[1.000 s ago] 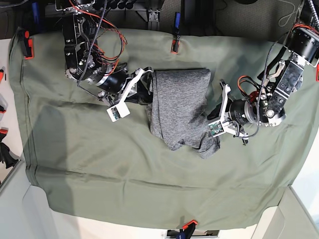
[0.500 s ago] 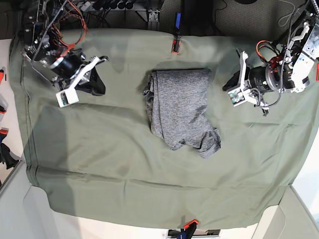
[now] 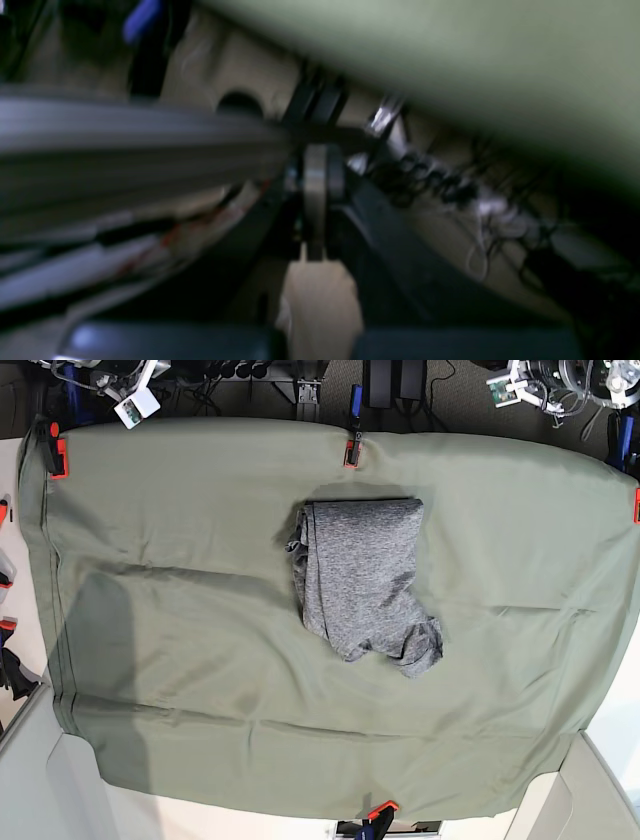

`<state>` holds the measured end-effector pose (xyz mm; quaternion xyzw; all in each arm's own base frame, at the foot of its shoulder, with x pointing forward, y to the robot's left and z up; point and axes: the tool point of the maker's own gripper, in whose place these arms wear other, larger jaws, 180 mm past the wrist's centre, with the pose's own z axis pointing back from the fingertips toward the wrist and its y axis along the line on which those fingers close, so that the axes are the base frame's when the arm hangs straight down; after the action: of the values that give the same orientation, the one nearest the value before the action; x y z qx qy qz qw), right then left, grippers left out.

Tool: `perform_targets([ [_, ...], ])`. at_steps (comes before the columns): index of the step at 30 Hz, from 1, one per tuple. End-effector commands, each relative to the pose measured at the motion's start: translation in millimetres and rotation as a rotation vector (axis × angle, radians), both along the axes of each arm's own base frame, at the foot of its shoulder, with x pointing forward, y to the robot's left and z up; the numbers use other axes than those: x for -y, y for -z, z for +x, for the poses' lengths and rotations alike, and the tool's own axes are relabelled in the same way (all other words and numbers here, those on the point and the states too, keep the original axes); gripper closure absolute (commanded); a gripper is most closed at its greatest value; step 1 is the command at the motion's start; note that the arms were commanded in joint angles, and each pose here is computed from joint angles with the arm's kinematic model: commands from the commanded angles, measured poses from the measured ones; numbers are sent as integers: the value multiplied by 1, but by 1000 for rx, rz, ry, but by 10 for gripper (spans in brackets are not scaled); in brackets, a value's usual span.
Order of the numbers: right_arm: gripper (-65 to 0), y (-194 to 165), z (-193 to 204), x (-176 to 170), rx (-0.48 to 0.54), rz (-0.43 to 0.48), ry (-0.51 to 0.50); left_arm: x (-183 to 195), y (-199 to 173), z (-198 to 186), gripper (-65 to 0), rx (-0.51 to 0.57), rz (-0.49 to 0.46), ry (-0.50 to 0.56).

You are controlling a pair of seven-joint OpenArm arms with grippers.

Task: Fold the T-shirt properly

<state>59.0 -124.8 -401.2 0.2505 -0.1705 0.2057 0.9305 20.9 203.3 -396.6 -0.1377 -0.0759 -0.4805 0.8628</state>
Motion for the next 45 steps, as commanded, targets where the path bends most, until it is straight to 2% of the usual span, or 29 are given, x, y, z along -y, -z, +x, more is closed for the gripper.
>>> perform_targets([
  [1,0,-3,-6,1,2,-8,-36,0,-3,-6,0,7,-3,35],
  [6,0,21,-45,14,-71,-139,-251,-16,13,-29,0,14,59,139],
  [13,0,66,-79,25,-129,-257,-531,-54,70,-75,0,-113,162,277],
  [16,0,92,-95,34,-190,-307,-623,-62,97,-100,0,-189,178,338],
  [20,0,122,-97,42,-238,-340,-682,-64,139,-105,0,-209,239,341],
  [23,0,143,-95,48,-266,-381,-733,-50,167,-99,0,-211,241,288],
  [26,0,163,-90,53,-295,-428,-764,-26,191,-90,0,-229,196,169],
  [31,0,189,-66,51,-327,-459,-726,1,223,-71,0,-283,195,40],
  [34,0,199,-55,45,-342,-469,-694,2,238,-52,0,-272,255,-43],
  [37,0,203,-57,45,-398,-508,-692,3,245,-32,0,-273,306,-163],
  [40,0,204,-66,44,-454,-540,-701,21,245,-18,0,-322,275,-271],
  [45,0,201,-85,47,-547,-578,-728,47,243,-5,0,-363,219,-368],
])
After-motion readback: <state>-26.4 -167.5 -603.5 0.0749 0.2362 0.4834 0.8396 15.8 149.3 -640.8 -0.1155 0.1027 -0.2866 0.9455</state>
